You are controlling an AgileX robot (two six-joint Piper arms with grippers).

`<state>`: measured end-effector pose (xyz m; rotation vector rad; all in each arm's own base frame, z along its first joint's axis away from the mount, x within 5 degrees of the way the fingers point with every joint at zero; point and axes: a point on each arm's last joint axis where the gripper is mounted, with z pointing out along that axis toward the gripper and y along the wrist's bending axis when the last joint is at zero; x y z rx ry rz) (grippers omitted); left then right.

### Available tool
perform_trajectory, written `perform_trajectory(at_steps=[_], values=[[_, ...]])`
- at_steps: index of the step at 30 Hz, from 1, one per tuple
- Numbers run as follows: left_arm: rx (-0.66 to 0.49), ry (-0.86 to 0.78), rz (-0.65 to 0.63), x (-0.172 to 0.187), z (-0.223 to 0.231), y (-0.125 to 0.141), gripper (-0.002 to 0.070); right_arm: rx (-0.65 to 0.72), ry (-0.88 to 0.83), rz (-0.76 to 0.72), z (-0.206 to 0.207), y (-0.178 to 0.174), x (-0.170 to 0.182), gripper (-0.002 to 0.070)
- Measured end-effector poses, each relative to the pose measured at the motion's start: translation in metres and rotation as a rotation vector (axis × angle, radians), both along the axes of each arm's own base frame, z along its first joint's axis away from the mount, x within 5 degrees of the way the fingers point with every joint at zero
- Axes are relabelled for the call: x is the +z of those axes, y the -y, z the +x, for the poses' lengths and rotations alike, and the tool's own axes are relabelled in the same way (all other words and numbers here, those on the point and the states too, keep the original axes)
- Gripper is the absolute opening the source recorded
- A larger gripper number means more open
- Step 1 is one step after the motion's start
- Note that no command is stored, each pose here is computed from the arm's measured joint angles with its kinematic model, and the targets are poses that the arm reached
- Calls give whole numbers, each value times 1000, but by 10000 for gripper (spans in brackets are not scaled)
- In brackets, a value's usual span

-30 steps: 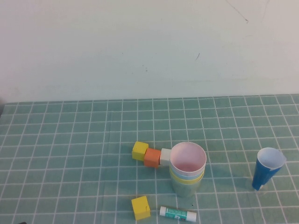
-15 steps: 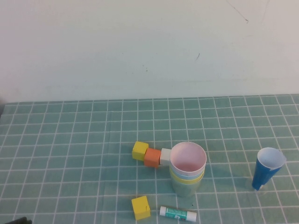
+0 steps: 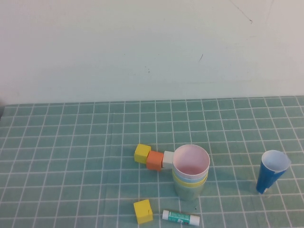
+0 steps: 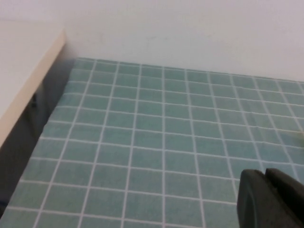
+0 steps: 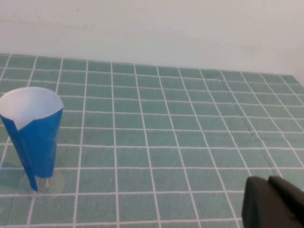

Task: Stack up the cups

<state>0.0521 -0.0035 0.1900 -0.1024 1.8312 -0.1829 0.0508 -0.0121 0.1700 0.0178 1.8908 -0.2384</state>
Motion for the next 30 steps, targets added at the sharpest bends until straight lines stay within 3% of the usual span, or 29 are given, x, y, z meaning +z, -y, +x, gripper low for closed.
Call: perform_trajectory(at_steps=[7,10,17,30], values=[[123,-9,-26,-13,1,-6,-2,0,-1,-1,0,0,0,-4],[120,-8,-59,-12,1,-5,-2,0,-1,-1,0,0,0,-4],[75,-6,54,-13,1,-3,-2,0,-1,-1,0,0,0,-4],[65,-6,82,-13,1,-3,-2,0,-1,-1,0,0,0,-4]])
